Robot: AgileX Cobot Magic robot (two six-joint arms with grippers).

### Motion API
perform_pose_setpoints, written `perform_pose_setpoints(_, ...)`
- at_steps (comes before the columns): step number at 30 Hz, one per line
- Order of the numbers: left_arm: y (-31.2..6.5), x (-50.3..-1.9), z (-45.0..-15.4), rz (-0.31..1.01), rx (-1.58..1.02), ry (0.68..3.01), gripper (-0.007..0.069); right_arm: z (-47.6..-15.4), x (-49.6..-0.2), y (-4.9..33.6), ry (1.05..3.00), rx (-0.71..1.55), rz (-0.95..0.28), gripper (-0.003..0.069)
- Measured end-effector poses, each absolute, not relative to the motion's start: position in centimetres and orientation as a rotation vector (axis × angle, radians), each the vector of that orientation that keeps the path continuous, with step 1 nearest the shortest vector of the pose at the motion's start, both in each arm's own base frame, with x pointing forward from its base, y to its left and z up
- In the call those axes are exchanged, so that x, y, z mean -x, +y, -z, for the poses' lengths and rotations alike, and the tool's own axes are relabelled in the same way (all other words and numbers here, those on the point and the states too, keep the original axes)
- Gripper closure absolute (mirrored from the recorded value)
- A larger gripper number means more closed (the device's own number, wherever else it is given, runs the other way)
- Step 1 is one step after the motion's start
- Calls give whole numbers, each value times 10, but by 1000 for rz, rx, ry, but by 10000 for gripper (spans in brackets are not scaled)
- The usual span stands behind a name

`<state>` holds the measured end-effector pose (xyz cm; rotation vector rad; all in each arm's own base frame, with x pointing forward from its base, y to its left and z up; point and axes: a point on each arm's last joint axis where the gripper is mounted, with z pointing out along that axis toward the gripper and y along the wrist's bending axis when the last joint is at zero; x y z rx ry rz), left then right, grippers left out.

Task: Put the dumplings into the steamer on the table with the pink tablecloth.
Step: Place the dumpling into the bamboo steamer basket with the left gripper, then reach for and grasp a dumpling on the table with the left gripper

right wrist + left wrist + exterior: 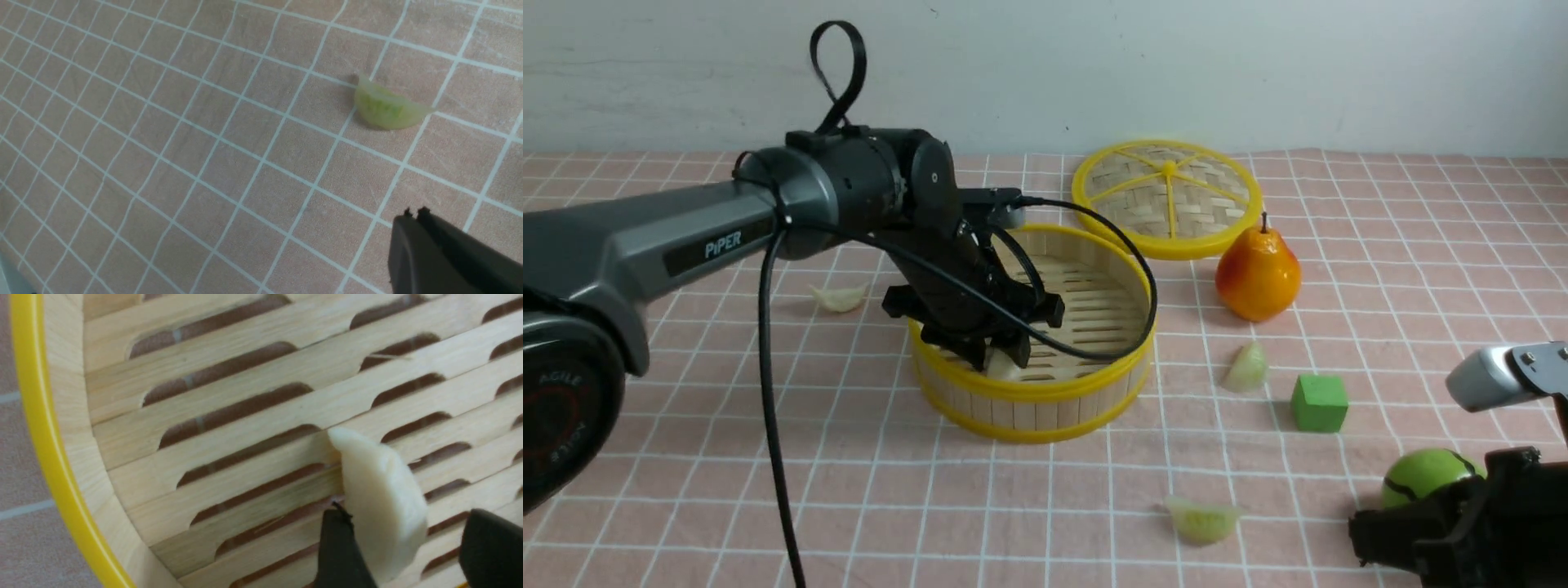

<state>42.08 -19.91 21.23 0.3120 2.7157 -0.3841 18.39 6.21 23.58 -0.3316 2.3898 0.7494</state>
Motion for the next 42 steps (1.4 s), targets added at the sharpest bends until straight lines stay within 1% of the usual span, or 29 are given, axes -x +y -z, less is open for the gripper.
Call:
perform_pose_setpoints(1,-198,-422,-221,372,-310,2703,196,-236,-184,62,2387,339,-747,656)
perform_pose_setpoints(3,-195,-423,-241,332,-321,2668,179,-236,-184,62,2384,347,-743,656)
perform_pose_setpoints(4,-188,-425,-256,277,-322,2634,179,-236,-184,62,2384,348,-743,656)
perform_pose_setpoints(5,-188,-424,-257,278,-322,2632,179,-236,-184,62,2384,348,-743,656)
perform_pose_setpoints(6,-175,-428,-273,213,-295,2592,193,-236,-184,62,2383,351,-741,655)
perform_pose_setpoints(7,-165,-431,-280,185,-254,2573,202,-236,-184,62,2382,352,-741,654)
perform_pose_setpoints(9,-139,-439,-283,157,-130,2572,221,-236,-184,62,2382,351,-740,652)
perform_pose_setpoints(11,-115,-448,-275,168,16,2596,227,-236,-184,62,2381,350,-739,648)
perform_pose_setpoints(13,-100,-454,-266,179,96,2618,224,-236,-184,62,2381,350,-739,648)
perform_pose_setpoints(14,-84,-460,-253,204,183,2645,209,-236,-184,62,2381,350,-739,647)
perform_pose_setpoints(16,-68,-468,-233,232,278,2683,177,-236,-184,62,2381,350,-739,645)
perform_pose_setpoints(18,-61,-473,-218,247,329,2703,141,-236,-184,62,2381,350,-739,645)
perform_pose_setpoints(19,-61,-473,-218,248,330,2701,141,-236,-184,62,2381,350,-739,645)
perform_pose_setpoints(20,-60,-476,-209,248,350,2703,119,-236,-184,62,2381,349,-737,645)
perform_pose_setpoints(24,-61,-484,-194,253,370,2676,111,-236,-185,62,2379,346,-733,645)
perform_pose_setpoints(28,-61,-492,-178,269,473,2634,142,-236,-185,62,2379,346,-732,645)
perform_pose_setpoints(30,-60,-494,-176,266,523,2614,154,-236,-185,62,2379,346,-732,645)
perform_pose_setpoints(34,-57,-499,-171,253,592,2560,210,-236,-185,62,2379,345,-731,645)
perform_pose_setpoints(39,-57,-499,-172,240,573,2552,371,-236,-185,62,2378,346,-731,645)
perform_pose_setpoints(42,-57,-500,-173,244,568,2553,371,-236,-185,62,2378,346,-731,645)
